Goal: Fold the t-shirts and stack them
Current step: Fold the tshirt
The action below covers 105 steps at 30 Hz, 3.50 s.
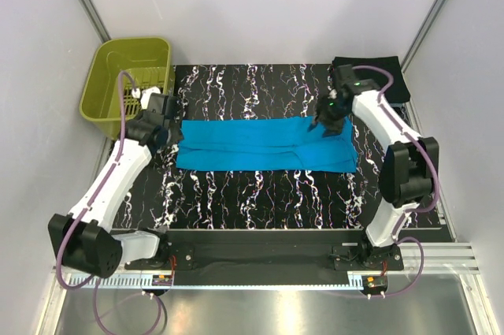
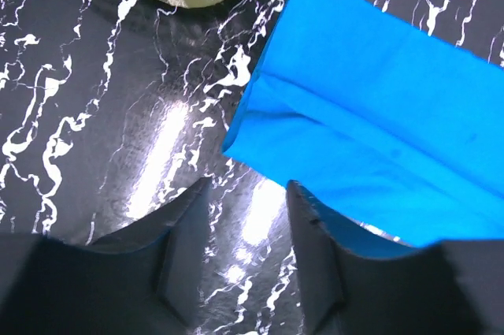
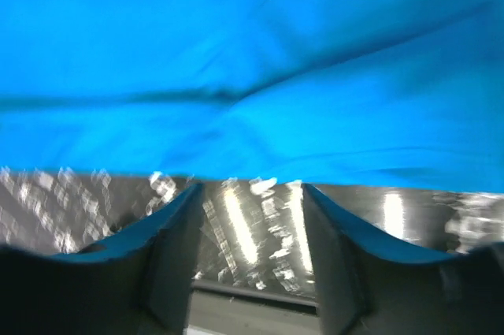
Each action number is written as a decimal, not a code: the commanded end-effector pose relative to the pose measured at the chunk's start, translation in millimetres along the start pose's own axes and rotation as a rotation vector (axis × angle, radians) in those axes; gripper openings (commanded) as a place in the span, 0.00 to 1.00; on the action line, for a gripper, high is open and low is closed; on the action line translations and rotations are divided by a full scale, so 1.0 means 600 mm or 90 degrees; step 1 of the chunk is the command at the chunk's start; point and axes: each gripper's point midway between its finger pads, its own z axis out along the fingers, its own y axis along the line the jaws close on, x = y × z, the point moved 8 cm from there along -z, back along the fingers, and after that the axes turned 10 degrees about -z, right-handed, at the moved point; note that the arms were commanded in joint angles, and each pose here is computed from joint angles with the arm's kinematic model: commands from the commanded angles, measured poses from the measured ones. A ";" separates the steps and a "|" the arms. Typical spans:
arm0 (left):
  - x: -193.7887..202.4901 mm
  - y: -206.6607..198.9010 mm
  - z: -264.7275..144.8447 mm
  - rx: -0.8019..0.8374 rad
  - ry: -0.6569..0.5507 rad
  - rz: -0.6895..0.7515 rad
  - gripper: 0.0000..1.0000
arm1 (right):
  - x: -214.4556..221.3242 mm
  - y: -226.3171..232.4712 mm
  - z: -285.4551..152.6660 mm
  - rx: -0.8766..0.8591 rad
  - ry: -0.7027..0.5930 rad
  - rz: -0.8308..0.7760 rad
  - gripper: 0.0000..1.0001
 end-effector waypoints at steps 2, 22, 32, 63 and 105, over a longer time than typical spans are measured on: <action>0.031 -0.005 0.011 0.064 0.026 0.039 0.37 | 0.043 0.068 0.019 -0.096 0.016 -0.027 0.52; 0.116 -0.045 0.212 -0.048 0.184 0.130 0.06 | 0.111 0.129 0.183 -0.074 0.054 -0.048 0.00; 0.144 -0.009 0.228 -0.108 0.212 0.138 0.05 | 0.068 0.144 0.210 -0.052 0.004 -0.047 0.00; 0.075 -0.147 0.186 0.096 0.212 0.147 0.16 | 0.029 0.055 0.092 -0.089 0.002 -0.063 0.22; 0.351 -0.060 0.033 0.097 0.496 0.081 0.30 | -0.117 0.120 0.341 0.012 -0.115 -0.079 0.02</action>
